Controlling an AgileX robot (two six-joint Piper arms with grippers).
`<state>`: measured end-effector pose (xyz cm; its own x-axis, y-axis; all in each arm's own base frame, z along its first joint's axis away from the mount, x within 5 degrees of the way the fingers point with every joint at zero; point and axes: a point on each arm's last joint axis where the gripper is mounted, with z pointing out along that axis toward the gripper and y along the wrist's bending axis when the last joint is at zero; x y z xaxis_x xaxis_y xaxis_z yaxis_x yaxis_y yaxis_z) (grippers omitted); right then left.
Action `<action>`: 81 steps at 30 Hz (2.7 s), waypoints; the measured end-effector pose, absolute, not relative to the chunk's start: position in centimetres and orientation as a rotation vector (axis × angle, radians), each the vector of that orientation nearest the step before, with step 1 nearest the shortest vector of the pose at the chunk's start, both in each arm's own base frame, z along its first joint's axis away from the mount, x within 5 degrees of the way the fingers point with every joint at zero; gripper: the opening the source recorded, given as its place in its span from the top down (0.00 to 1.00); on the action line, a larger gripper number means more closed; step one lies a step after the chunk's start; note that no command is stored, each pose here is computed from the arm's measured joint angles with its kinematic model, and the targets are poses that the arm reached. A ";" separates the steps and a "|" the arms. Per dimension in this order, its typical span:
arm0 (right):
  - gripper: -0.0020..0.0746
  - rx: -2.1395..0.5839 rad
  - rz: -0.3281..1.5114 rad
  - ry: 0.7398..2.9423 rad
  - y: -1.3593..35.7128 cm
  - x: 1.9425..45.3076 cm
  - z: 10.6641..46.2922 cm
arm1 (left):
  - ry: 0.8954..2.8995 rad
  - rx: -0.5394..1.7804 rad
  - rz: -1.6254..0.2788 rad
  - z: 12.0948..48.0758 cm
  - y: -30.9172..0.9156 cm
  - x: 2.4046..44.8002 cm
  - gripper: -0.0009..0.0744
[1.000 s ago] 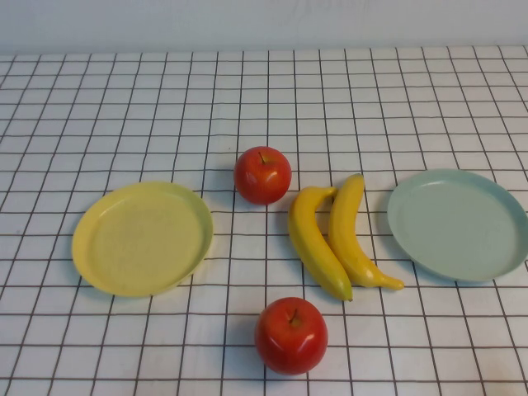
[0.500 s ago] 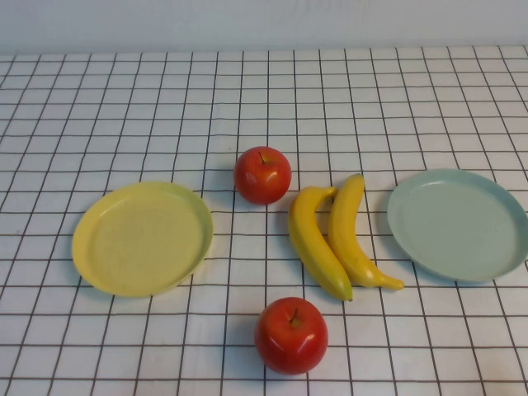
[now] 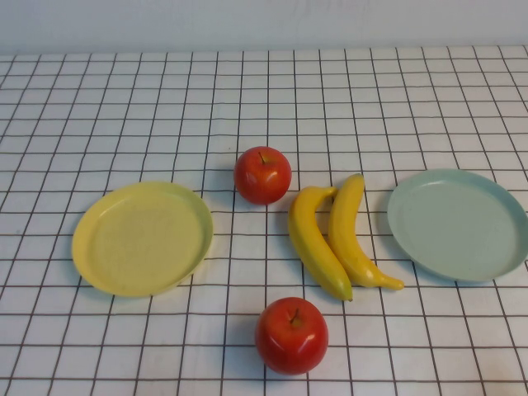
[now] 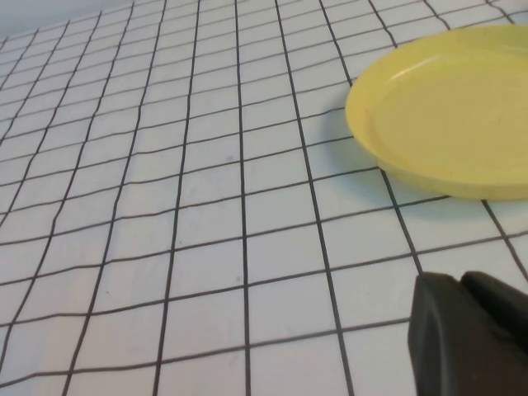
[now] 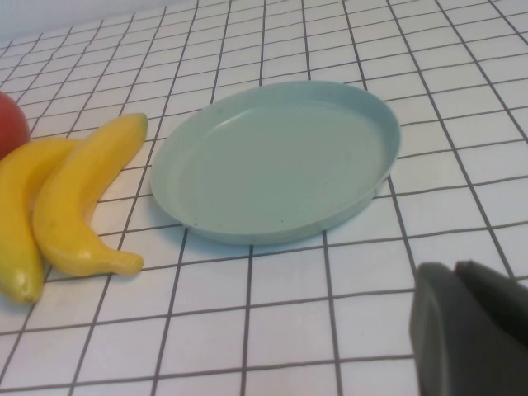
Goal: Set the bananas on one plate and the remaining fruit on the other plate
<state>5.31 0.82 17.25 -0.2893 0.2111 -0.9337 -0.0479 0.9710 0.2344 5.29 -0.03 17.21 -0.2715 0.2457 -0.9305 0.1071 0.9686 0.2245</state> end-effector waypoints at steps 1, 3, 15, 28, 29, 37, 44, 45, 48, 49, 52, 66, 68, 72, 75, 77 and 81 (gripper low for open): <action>0.99 0.119 0.253 1.849 0.8 5.3 17.3 | 1.837 0.246 0.125 17.3 -0.1 5.3 0.99; 0.99 0.119 0.253 1.849 0.8 5.3 17.3 | 1.801 0.207 0.084 17.7 -0.2 5.4 0.99; 0.99 0.119 0.253 1.849 0.8 5.3 17.3 | 1.541 -0.426 -0.592 19.9 -0.7 5.6 0.99; 0.99 0.119 0.253 1.849 0.8 5.3 17.3 | 1.481 -0.646 -0.844 20.5 -0.8 5.5 0.99; 0.99 0.119 0.253 1.849 0.8 5.3 17.3 | 1.518 -0.610 -0.830 21.1 -0.9 5.4 0.99; 0.99 0.119 0.253 1.849 0.8 5.3 17.3 | 1.767 -0.009 -0.474 28.8 -2.0 4.5 0.99; 0.99 0.119 0.253 1.849 0.8 5.3 17.3 | 2.005 0.380 -0.255 31.7 -3.2 7.8 0.99; 0.99 0.119 0.253 1.849 0.8 5.3 17.3 | 2.015 0.393 -0.251 32.1 -3.3 8.3 0.99; 0.99 0.119 0.253 1.849 0.8 5.3 17.3 | 2.089 0.424 -0.244 32.7 -3.8 10.4 0.99; 0.99 0.119 0.253 1.849 0.8 5.3 17.3 | 2.129 0.435 -0.249 32.6 -4.0 11.2 0.99; 0.99 0.119 0.253 1.849 0.8 5.3 17.3 | 2.224 0.508 -0.264 32.3 -5.1 13.5 0.94; 0.99 0.119 0.253 1.849 0.8 5.3 17.3 | 2.322 1.147 -0.357 29.0 -20.1 20.5 0.10; 0.99 0.119 0.253 1.849 0.8 5.3 17.3 | 2.331 1.215 -0.332 28.2 -21.9 21.1 0.10; 0.99 0.119 0.253 1.849 0.8 5.3 17.3 | 2.360 1.294 -0.295 26.7 -24.3 22.5 0.10; 0.99 0.119 0.253 1.849 0.8 5.3 17.3 | 2.392 1.341 -0.264 25.4 -25.7 23.4 0.10; 0.99 0.119 0.253 1.849 0.8 5.3 17.3 | 2.411 1.360 -0.252 24.5 -26.4 23.8 0.10; 0.99 0.119 0.253 1.848 0.8 5.3 17.3 | 2.444 1.378 -0.263 23.0 -27.5 24.0 0.10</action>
<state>5.31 0.82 17.25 -0.2886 0.2112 -0.9339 -0.0480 0.9710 0.2344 24.02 -27.52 23.04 -0.4826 0.7964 -0.3644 0.8557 0.5175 -0.0021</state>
